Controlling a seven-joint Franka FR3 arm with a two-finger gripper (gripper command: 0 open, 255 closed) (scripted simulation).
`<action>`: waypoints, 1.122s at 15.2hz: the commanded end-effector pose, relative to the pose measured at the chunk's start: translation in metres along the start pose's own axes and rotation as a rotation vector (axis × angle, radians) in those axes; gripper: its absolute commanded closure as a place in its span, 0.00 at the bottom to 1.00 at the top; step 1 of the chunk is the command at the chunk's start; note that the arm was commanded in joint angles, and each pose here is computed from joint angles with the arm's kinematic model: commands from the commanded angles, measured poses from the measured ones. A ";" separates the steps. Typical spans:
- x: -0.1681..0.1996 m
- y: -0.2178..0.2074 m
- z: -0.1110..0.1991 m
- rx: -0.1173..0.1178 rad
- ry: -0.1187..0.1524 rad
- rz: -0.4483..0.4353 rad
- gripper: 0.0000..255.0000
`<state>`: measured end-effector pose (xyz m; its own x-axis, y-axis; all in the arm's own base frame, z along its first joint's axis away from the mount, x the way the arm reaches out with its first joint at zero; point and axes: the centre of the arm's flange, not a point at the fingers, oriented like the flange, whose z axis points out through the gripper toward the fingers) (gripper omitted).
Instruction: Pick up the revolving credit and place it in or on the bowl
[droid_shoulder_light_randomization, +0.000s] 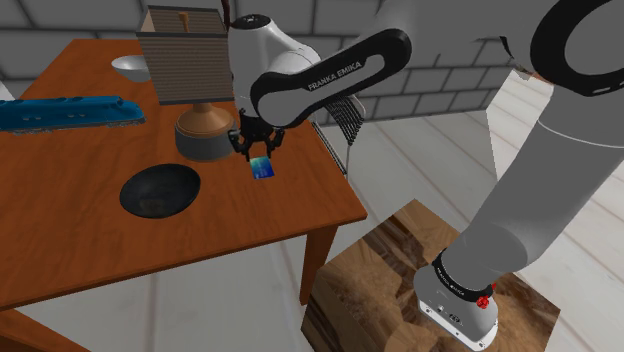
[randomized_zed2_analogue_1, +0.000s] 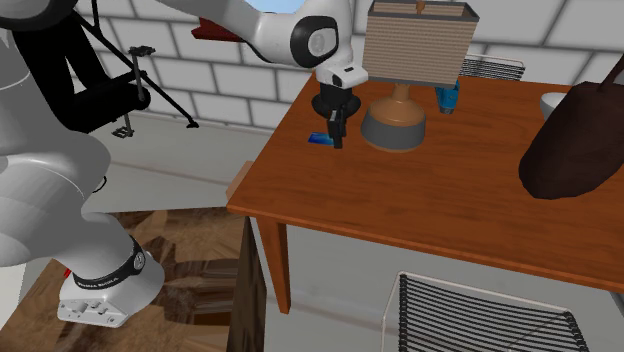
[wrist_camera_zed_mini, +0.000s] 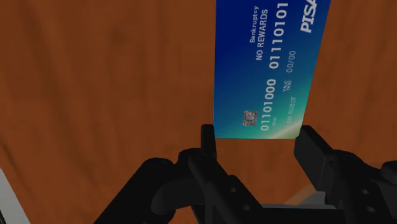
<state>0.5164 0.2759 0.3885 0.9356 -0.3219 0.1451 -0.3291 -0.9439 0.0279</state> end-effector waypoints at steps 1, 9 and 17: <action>0.001 0.001 -0.011 0.000 0.000 0.000 1.00; 0.007 0.002 -0.053 0.000 0.000 0.000 1.00; 0.006 -0.063 -0.074 0.000 0.000 0.000 1.00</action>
<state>0.5320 0.3251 0.4616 0.9357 -0.3207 0.1472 -0.3277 -0.9444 0.0260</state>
